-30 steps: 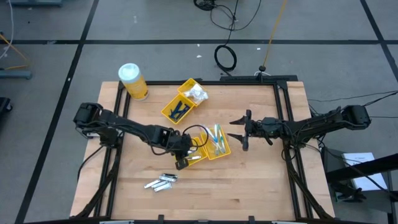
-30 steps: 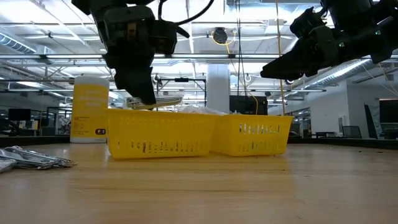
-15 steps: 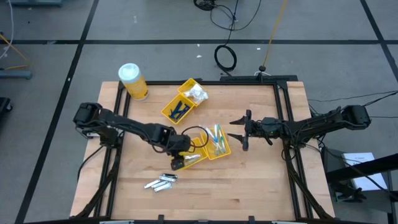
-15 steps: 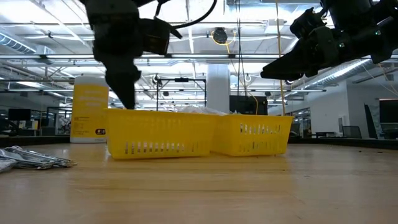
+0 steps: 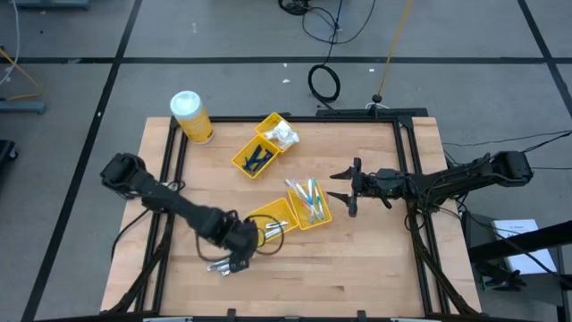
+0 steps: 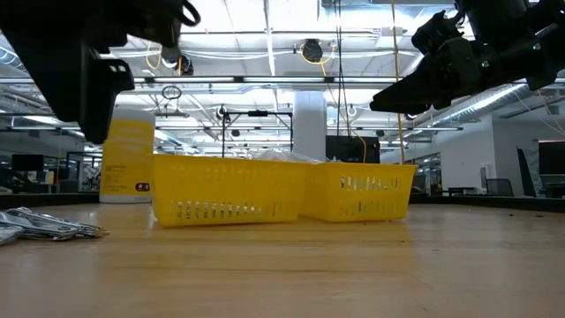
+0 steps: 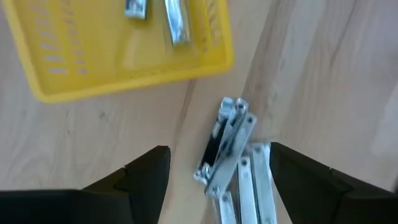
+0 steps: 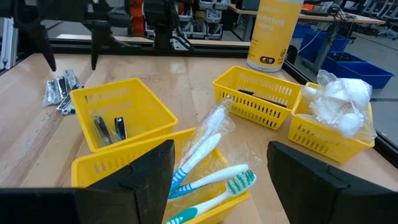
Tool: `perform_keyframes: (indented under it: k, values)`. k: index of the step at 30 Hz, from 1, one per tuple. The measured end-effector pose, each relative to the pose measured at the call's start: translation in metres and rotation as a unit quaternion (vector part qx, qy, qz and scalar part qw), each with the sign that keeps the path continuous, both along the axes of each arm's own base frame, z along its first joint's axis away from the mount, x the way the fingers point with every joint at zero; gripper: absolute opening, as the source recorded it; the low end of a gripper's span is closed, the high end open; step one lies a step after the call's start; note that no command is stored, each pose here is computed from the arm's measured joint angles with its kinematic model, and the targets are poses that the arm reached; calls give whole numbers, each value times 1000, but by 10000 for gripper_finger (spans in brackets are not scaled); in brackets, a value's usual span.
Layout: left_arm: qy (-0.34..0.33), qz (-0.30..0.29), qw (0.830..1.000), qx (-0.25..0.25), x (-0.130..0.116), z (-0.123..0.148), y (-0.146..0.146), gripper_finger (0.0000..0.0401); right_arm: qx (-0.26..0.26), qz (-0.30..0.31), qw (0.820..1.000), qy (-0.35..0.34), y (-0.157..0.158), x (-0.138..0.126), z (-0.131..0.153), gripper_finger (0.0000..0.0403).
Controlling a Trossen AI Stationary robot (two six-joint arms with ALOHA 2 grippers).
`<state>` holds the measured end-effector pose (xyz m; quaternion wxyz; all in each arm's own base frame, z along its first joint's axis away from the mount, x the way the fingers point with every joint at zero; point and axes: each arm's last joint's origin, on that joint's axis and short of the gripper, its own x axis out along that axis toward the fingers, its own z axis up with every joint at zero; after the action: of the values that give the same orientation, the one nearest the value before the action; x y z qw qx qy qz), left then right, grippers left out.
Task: Pick & Place Travel size toiletries
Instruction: Put the silver nail cutter into the bottom left yellow basket
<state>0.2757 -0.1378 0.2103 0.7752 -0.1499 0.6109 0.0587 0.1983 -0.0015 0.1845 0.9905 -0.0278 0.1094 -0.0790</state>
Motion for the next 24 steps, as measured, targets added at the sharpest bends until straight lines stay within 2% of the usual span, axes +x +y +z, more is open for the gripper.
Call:
perform_keyframes:
  k: [4, 6, 10, 16, 20, 24]
  values:
    - [-49, -4, 997, 56, -5, -2, -14, 254, 0, 0, 1000, 0, 0, 0, 0, 242]
    - [-59, -3, 996, 66, -6, -7, -18, 249, 2, -1, 1000, -1, 0, 0, 0, 242]
    - [-61, 1, 997, 52, -7, -18, -20, 239, 10, -2, 1000, -3, 0, 0, 0, 242]
    - [-26, 26, 998, 54, -14, -37, -17, 228, 11, -2, 1000, -6, 0, 0, 1, 242]
    - [-13, 36, 999, 35, -17, -50, -17, 229, 10, -2, 1000, -6, 0, 0, 1, 242]
    - [-28, 35, 999, 20, -19, -58, -16, 229, 10, -2, 1000, -6, 0, 0, 1, 242]
